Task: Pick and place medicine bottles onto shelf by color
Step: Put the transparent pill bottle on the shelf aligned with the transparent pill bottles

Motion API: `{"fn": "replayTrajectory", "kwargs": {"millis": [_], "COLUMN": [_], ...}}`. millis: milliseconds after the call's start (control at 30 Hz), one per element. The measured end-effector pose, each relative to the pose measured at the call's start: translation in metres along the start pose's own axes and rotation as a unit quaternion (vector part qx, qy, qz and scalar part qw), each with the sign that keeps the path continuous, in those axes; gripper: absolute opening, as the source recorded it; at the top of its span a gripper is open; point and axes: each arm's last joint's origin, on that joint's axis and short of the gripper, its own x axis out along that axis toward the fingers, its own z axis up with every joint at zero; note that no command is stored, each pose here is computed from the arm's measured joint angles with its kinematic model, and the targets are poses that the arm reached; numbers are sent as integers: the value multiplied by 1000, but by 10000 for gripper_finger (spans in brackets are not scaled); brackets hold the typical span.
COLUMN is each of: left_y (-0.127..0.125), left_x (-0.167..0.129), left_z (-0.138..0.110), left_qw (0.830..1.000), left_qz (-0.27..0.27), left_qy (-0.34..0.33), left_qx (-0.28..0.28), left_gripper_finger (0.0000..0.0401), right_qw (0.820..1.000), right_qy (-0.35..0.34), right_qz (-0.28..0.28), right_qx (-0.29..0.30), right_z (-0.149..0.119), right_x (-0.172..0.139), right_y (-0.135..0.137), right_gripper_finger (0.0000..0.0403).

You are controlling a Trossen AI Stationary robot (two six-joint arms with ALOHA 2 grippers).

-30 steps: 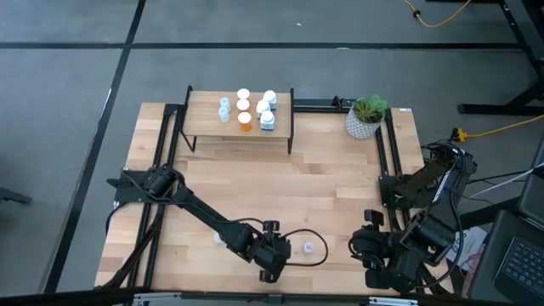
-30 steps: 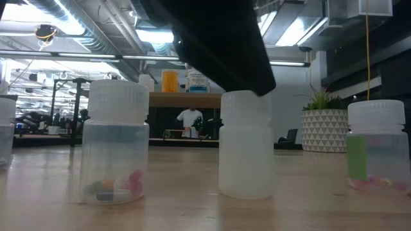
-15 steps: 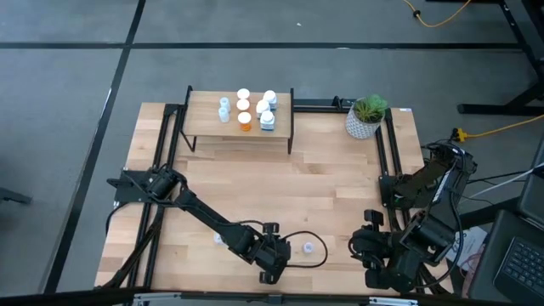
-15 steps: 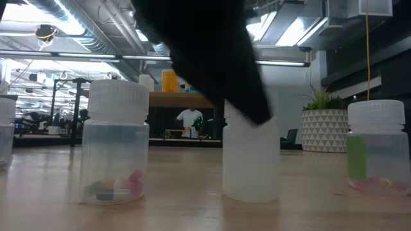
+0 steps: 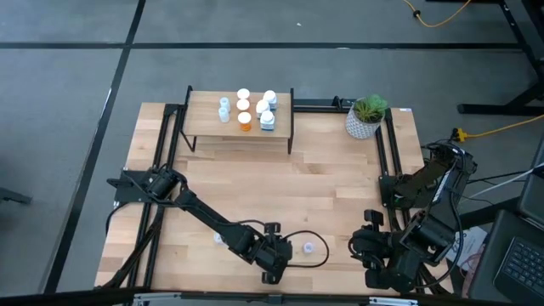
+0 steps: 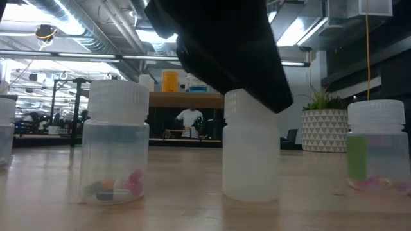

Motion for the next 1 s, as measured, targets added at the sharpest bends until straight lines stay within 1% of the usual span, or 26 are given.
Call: {"fn": "replayTrajectory", "kwargs": {"millis": [267, 567, 700, 800, 900, 1000], "left_y": [1, 3, 11, 25, 45, 71], "left_x": [-1, -3, -20, -42, -70, -100], "left_z": [1, 2, 8, 16, 24, 30], "left_qw": [1000, 1000, 1000, 1000, 999, 998], "left_qz": [-12, -14, -9, 1, 16, 37], "left_qy": [5, 9, 17, 20, 32, 48], "left_qx": [-2, -3, -3, -9, -17, -27], "left_gripper_finger": [129, 121, 120, 120, 120, 120], "right_qw": [1000, 1000, 1000, 1000, 1000, 1000], "right_qy": [0, 0, 0, -1, -1, -1], "right_qz": [0, 0, 1, 1, 1, 1], "right_qx": [0, 0, 0, 1, 1, 1], "right_z": [0, 0, 0, 0, 0, 0], "right_x": [0, 0, 0, 0, 0, 0], "right_y": [0, 0, 0, 0, 0, 0], "right_gripper_finger": [171, 171, 171, 171, 171, 171]}}
